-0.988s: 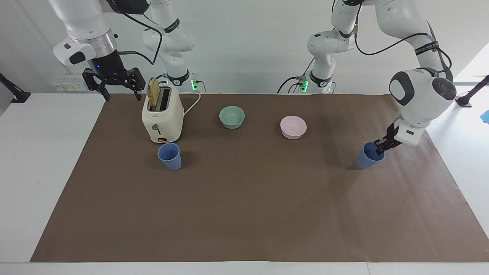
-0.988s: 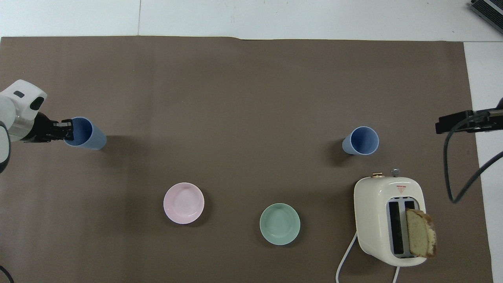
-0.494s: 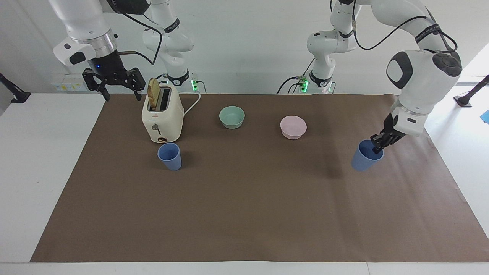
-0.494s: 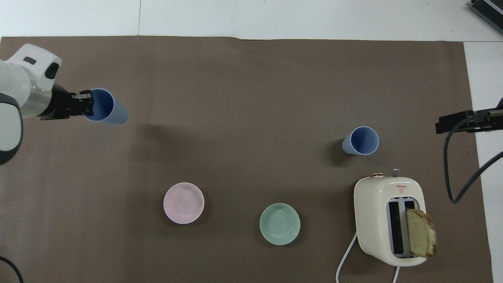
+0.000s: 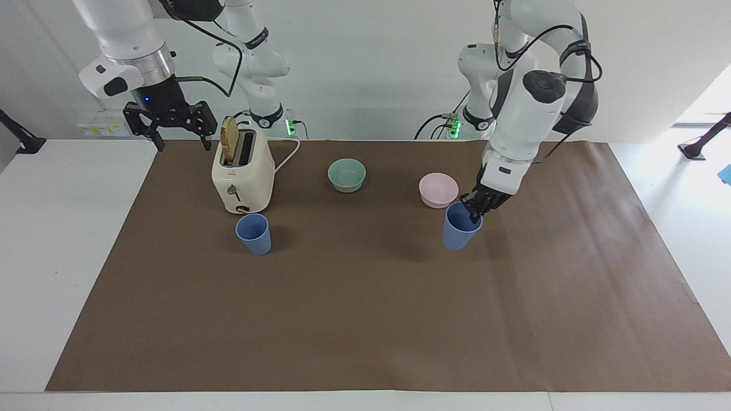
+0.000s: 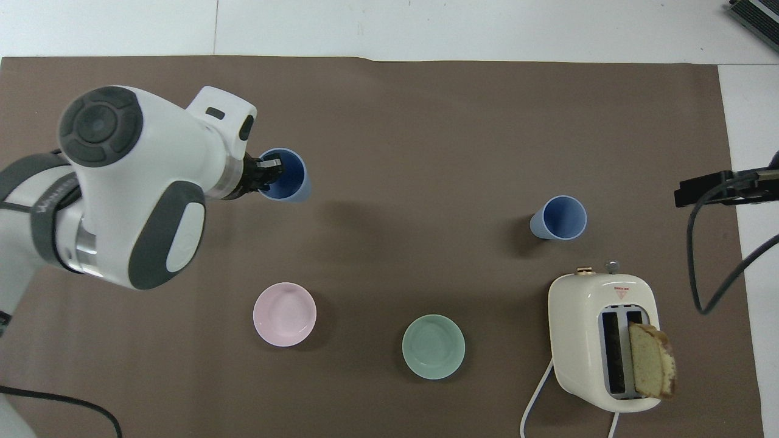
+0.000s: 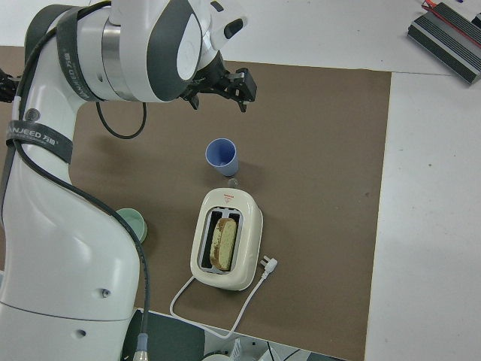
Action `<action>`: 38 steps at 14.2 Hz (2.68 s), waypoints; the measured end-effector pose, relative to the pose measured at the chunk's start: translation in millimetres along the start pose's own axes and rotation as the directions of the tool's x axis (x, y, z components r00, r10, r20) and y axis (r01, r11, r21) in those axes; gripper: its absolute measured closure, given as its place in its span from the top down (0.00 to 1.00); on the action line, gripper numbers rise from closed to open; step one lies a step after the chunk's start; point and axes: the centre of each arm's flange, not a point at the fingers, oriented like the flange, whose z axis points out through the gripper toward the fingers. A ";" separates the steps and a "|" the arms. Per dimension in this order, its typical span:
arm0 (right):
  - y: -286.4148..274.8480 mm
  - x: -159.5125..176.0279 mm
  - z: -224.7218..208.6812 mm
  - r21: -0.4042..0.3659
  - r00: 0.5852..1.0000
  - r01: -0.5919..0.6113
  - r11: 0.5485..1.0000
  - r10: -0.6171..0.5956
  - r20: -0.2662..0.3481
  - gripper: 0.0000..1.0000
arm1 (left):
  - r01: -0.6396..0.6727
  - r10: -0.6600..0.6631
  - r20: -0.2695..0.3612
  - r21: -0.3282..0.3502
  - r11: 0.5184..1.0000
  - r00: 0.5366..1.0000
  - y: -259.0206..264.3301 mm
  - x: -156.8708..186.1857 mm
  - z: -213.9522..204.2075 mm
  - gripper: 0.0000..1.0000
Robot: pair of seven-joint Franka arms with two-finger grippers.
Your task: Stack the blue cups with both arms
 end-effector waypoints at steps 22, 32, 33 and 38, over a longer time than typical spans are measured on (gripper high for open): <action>0.9 0.0 0.0 0.000 1.000 -0.002 1.000 0.002 0.000 1.00 | -0.127 0.127 -0.014 -0.015 0.992 0.992 92.7 -61.5 115.0 0.24; -7.7 -6.8 21.4 0.008 1.000 0.014 1.000 -0.014 0.017 1.00 | -0.039 0.039 -0.058 0.002 0.999 0.998 47.2 -3.9 54.8 1.00; -7.4 -7.0 29.6 0.008 1.000 0.013 1.000 -0.013 0.015 1.00 | -0.047 0.048 -0.055 0.014 0.999 0.997 34.5 4.2 45.2 1.00; -10.1 6.8 104.0 0.015 1.000 0.016 1.000 -0.017 0.014 1.00 | -0.156 0.156 -0.001 0.082 0.984 0.988 -52.5 50.3 7.2 1.00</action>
